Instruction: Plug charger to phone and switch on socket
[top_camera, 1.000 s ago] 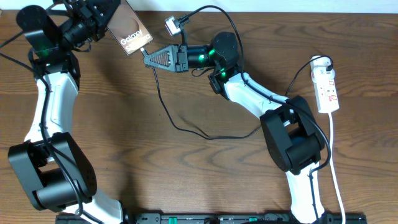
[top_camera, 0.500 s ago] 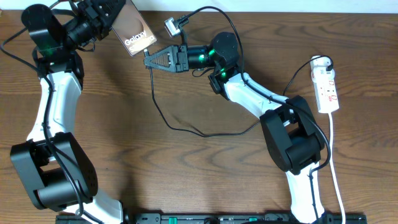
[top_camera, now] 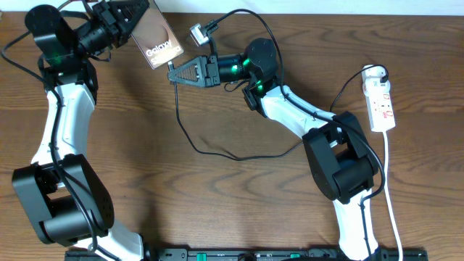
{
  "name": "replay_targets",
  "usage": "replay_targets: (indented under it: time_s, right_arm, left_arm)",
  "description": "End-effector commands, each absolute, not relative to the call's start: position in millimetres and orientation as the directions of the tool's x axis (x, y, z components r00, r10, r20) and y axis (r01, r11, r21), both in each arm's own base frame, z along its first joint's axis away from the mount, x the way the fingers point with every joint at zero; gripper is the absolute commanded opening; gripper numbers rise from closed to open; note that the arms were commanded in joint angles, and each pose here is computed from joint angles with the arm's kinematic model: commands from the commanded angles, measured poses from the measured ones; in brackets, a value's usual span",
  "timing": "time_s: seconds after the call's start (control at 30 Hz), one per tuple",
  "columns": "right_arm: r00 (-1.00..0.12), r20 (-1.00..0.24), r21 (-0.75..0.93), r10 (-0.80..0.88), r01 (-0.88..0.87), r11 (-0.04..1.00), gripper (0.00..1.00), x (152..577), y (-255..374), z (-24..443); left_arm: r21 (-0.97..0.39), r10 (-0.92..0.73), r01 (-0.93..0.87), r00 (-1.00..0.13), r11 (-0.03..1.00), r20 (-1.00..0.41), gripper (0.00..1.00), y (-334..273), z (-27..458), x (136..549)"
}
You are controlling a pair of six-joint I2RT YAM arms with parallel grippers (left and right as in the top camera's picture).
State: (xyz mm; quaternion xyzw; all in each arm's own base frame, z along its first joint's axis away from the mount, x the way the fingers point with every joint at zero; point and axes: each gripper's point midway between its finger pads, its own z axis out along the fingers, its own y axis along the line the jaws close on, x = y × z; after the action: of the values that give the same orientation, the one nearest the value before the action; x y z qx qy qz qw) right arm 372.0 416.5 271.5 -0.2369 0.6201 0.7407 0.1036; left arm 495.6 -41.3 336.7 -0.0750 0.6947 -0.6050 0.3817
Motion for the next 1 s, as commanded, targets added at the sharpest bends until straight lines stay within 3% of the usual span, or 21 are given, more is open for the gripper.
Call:
replay_targets:
  time_s: [0.0,0.33,0.97]
  right_arm:
    - [-0.879,-0.474,0.867,-0.046,-0.458,-0.197,0.01,391.8,413.9,280.2]
    - [-0.872,-0.487,0.861,-0.057,-0.468,-0.197,0.01,391.5,410.6,279.0]
    - [-0.879,-0.477,0.863,-0.002,-0.468,-0.189,0.01,399.8,412.8,282.4]
  left_arm:
    - [-0.882,-0.425,0.423,-0.773,0.207,-0.471,0.07,-61.8,341.4,468.3]
    - [-0.883,-0.409,0.424,-0.782,0.203,-0.47,0.07,-42.6,340.4,460.3]
    - [-0.881,-0.381,0.434,-0.794,0.19,-0.473,0.07,-62.6,339.4,459.5]
